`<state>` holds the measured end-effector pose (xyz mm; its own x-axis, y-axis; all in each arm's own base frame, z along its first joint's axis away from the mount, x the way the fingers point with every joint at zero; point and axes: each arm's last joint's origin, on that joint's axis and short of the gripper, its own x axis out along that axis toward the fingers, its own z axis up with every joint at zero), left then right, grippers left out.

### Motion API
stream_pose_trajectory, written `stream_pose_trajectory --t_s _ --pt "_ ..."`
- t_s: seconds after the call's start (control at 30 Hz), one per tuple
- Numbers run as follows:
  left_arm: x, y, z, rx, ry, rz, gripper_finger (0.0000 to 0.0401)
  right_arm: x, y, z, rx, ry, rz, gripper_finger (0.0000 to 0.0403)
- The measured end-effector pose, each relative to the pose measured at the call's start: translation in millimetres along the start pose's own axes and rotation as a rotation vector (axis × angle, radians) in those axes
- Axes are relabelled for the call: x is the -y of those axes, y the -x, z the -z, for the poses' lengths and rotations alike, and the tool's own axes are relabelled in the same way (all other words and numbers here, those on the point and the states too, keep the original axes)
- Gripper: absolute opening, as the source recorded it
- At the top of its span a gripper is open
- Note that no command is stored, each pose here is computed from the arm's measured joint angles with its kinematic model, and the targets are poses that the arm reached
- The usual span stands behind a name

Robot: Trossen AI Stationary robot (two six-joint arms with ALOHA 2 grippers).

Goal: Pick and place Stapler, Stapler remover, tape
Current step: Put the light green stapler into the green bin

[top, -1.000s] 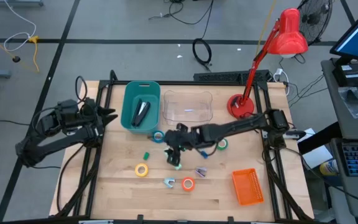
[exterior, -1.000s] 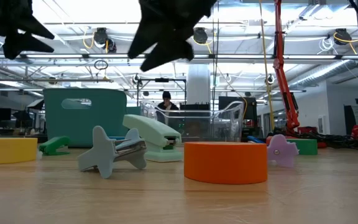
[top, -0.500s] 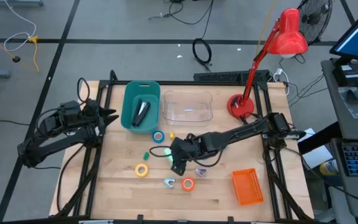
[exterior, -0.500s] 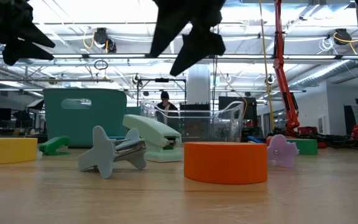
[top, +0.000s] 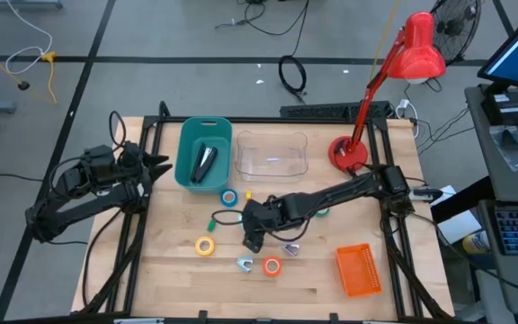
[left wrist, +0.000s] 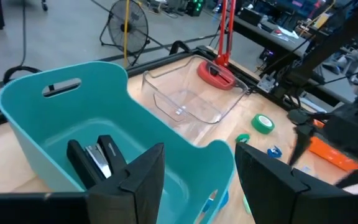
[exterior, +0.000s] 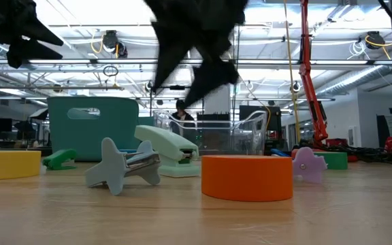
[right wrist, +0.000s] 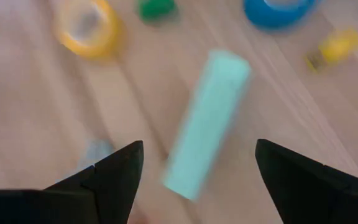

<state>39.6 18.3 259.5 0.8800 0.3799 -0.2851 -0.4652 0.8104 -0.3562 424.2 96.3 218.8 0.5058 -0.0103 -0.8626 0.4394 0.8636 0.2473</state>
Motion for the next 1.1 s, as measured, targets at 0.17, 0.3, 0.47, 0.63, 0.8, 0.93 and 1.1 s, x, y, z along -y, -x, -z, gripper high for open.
stream_pose_trajectory --t_s 0.17,0.3,0.47,0.63,0.8,0.93,1.1 --pt "0.1 0.0 0.1 -0.003 0.007 0.005 0.02 -4.4 -1.5 3.5 -0.008 -0.039 -0.003 0.0305" --pt "0.1 0.0 0.1 -0.003 0.004 0.005 0.02 -7.0 -10.9 8.1 -0.042 -0.033 -0.024 0.0305" --pt "0.2 -0.2 0.1 -0.006 0.005 0.009 0.02 -7.8 -21.9 10.7 -0.054 -0.026 -0.031 0.0304" --pt "0.4 -0.3 0.1 -0.008 0.003 0.013 0.02 -3.5 -35.1 14.2 -0.068 -0.018 0.017 0.0304" --pt "0.6 -0.3 0.2 -0.011 0.0 0.019 0.02 -3.7 -51.6 15.3 -0.073 -0.028 -0.006 0.0304" --pt "0.6 -0.3 0.2 -0.011 0.0 0.021 0.02 -3.0 -60.4 16.1 -0.068 -0.038 0.004 0.0304" --pt "0.8 -0.3 0.4 -0.015 0.0 0.028 0.02 0.4 -58.7 15.4 -0.065 -0.05 0.035 0.0304"
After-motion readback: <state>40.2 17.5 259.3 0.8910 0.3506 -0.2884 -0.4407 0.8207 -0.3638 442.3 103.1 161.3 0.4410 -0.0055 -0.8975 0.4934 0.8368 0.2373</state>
